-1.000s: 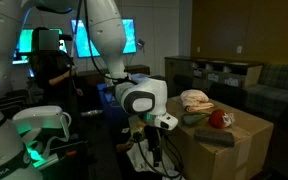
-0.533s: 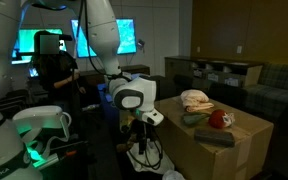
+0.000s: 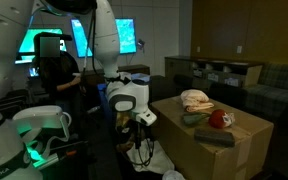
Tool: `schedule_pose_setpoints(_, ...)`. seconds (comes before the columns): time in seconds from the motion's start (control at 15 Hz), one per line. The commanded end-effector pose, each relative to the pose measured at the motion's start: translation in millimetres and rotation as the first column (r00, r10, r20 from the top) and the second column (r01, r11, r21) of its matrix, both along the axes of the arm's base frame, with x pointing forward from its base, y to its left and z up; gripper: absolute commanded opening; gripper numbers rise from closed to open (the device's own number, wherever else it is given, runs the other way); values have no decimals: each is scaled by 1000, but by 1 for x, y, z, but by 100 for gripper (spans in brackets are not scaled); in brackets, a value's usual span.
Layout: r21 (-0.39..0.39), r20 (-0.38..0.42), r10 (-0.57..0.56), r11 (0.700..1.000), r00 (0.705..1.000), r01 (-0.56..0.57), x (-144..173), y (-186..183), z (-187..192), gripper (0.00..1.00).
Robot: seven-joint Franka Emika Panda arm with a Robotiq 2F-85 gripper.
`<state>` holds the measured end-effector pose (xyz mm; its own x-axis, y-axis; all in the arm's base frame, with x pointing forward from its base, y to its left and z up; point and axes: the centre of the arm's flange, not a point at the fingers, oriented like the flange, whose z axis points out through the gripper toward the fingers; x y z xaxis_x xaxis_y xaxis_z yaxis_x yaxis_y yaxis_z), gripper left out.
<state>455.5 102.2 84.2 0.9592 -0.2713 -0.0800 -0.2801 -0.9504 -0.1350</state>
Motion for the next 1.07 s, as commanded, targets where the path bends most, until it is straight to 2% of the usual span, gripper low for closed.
schedule_pose_setpoints(0.0, -1, 62, -19, 1000, 998, 19, 4, 9, -26, 100)
schedule_pose_setpoints(0.4, -34, 119, -18, 999, 993, 22, 2, 11, -57, 100)
schedule_pose_setpoints(1.0, -62, 140, -38, 997, 989, 47, 6, 5, -87, 100)
